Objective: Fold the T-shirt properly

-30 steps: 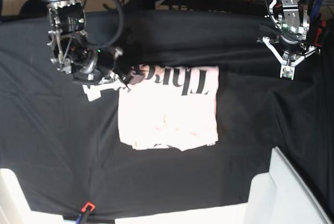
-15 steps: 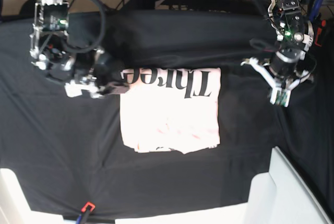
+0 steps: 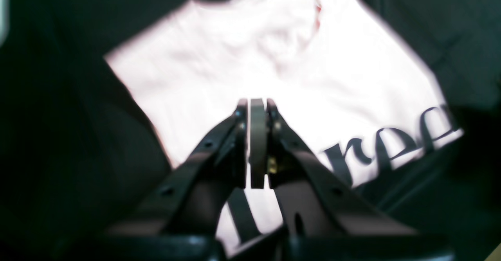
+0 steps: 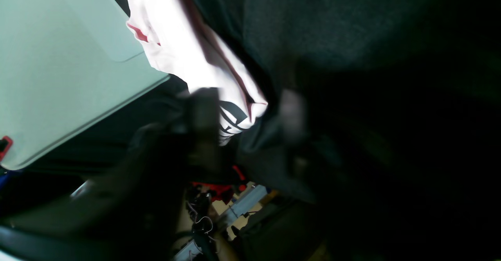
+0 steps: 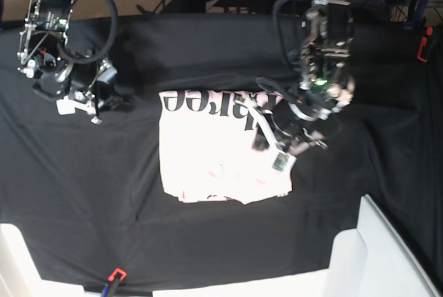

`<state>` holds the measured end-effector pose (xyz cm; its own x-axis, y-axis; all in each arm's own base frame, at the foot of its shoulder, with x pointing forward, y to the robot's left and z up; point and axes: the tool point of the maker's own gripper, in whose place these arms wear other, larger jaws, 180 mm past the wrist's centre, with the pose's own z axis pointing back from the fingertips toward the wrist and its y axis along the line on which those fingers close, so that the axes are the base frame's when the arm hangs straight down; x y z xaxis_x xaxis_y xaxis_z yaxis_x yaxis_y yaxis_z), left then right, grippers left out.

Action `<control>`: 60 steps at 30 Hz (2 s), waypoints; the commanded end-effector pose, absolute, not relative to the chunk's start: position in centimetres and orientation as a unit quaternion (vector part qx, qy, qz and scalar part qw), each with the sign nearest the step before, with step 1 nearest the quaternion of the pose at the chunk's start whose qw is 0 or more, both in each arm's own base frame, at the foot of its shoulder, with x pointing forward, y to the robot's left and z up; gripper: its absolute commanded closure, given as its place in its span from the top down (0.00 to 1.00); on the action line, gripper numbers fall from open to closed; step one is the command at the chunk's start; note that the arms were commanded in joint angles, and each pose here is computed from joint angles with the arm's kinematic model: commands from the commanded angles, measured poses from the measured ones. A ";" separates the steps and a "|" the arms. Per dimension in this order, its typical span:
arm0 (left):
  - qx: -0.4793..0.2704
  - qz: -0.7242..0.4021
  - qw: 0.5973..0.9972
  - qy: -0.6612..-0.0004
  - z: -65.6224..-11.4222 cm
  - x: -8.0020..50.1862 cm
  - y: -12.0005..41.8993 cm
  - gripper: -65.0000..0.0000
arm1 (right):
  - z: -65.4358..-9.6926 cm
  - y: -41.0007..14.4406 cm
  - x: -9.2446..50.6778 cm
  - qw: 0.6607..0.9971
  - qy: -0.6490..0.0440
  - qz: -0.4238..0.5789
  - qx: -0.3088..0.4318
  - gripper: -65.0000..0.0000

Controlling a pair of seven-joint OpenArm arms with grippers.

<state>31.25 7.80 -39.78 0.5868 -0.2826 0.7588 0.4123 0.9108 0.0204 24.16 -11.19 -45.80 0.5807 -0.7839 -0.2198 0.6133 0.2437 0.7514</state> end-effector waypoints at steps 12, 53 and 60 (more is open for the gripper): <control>-0.106 -0.174 0.907 -0.369 -45.4 30.0 7.8 0.00 | -44.9 -11.2 24.8 0.779 -0.110 -0.438 0.436 0.00; 0.017 -0.166 0.801 -0.574 -39.7 20.6 24.9 0.00 | -40.1 -17.6 22.4 0.914 -0.370 0.157 0.060 0.00; 0.002 -0.195 0.805 -0.560 -41.7 13.3 24.4 0.00 | -42.7 -19.7 14.3 0.921 -0.330 0.208 0.001 0.00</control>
<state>12.40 24.21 -43.16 0.3579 -0.3219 0.8765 0.3223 0.9236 0.2075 12.83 -19.17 -43.94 0.7338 0.3757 0.5660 -0.3881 0.9157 -0.1046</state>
